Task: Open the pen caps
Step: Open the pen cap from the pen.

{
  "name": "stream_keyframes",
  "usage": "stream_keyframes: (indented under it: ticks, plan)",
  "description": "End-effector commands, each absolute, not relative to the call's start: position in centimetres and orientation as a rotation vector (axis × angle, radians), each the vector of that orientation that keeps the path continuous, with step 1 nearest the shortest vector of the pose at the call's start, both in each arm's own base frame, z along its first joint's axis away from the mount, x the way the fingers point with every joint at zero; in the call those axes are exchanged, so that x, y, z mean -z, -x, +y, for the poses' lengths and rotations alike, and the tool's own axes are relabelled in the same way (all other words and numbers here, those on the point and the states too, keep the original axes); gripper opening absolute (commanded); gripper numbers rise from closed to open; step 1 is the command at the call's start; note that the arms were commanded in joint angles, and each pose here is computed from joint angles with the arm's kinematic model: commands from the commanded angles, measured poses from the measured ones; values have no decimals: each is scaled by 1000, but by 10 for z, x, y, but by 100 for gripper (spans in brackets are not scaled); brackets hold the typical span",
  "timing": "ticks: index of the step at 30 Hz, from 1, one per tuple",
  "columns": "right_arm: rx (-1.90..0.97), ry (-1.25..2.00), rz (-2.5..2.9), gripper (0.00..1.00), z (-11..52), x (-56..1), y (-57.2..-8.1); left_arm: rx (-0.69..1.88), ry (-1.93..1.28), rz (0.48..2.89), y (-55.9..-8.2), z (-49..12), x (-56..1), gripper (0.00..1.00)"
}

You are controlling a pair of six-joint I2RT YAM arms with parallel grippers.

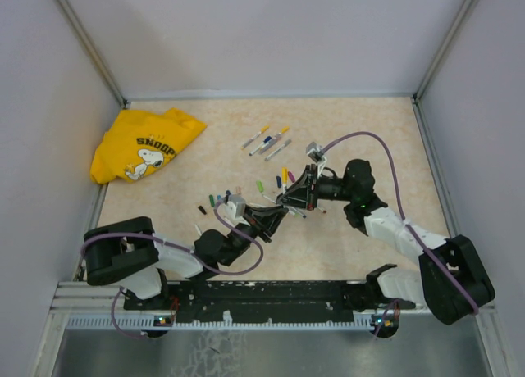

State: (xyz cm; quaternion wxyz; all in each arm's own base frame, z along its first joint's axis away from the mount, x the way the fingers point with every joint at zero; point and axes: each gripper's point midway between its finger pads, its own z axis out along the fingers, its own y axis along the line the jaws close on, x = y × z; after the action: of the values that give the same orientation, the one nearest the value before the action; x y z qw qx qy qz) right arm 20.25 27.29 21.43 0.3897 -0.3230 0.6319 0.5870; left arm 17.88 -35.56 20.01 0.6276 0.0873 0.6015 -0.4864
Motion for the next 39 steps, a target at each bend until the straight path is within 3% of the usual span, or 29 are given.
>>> stream_keyframes:
  ticks: [1,5,12,16,25,39]
  plan:
    - [-1461,879,1520,0,277,-231,-204,1188,-183,1295,-172,-359,-225,7]
    - [-1441,895,1520,0,276,-233,-205,1195,-216,1290,-168,-359,-223,21]
    - [-1409,897,1543,0,270,-234,-214,1222,-338,1265,-151,-360,-219,57]
    - [-1387,926,1552,0,265,-235,-218,1213,-380,1271,-146,-355,-214,72]
    - [-1319,969,1590,0,254,-226,-229,1145,-419,1330,-151,-337,-210,87]
    - [-1285,970,1634,0,252,-214,-237,1238,-421,1389,-179,-298,-224,94]
